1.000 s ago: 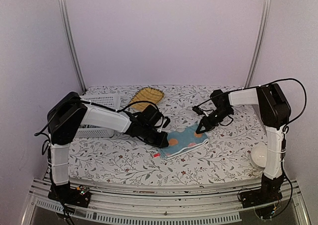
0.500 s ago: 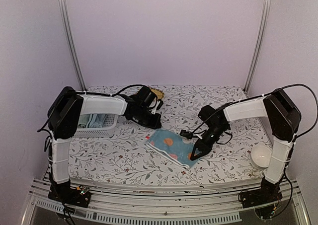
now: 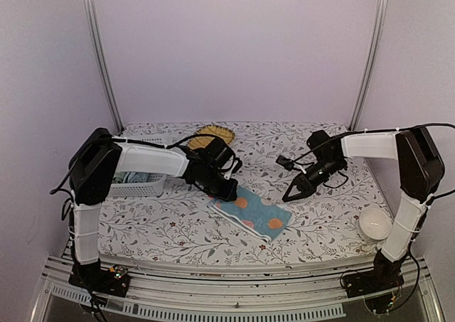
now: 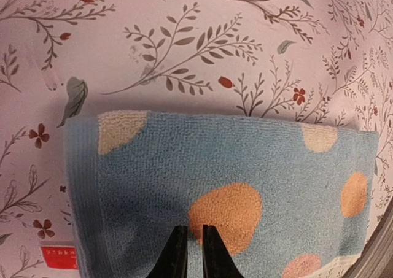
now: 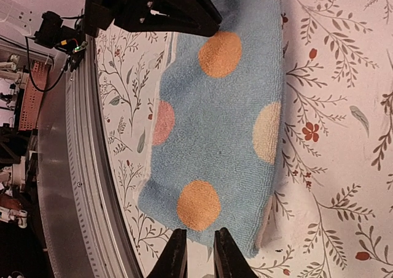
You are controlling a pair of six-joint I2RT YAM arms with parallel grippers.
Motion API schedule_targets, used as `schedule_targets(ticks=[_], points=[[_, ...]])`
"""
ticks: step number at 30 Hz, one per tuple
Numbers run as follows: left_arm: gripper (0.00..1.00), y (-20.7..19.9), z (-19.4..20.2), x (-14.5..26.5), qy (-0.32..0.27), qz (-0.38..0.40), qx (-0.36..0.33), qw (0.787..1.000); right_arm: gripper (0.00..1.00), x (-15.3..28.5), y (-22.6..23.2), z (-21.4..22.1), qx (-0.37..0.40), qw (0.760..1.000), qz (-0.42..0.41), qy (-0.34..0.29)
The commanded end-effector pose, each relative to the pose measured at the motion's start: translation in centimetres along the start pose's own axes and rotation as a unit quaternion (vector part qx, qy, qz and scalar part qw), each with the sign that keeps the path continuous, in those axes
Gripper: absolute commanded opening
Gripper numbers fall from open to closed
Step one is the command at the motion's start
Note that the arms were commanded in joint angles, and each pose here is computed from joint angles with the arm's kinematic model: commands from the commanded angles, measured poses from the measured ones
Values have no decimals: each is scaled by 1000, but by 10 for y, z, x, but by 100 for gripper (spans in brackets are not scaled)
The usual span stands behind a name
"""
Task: Roll the towels
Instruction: Rotate the towel at the center of the board.
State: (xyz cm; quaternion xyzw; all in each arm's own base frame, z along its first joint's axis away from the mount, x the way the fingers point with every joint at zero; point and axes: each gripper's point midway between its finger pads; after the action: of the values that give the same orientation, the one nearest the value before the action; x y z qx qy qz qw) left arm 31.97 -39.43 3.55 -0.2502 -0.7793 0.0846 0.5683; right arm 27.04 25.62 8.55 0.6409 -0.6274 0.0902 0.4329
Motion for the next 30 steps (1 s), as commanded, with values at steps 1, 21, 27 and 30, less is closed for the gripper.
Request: schedule_targets(ticks=[1,21,27,30], points=[[12,24,1,-28,17,-45,-19,999,23,26,-5,-21,28,998,28,-50],[16,-123,-81,33,-150,110,-213,959,23,95,-42,-31,53,977,199,-58],[11,-144,1,57,-129,191,-223,947,14,88,-54,-54,25,986,146,-73],[5,-147,32,58,-131,210,-223,943,12,78,-61,-65,14,990,113,-84]])
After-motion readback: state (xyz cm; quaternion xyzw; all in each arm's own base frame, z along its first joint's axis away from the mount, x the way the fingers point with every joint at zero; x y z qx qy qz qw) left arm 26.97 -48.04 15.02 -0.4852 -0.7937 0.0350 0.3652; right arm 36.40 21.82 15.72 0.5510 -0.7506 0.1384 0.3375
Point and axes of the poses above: each gripper's point midway between its finger pads, its own x axis back along the fingers, its own y axis along the line the jaws close on, z = x × y, and after that the axes turned 15 degrees about x, right-handed
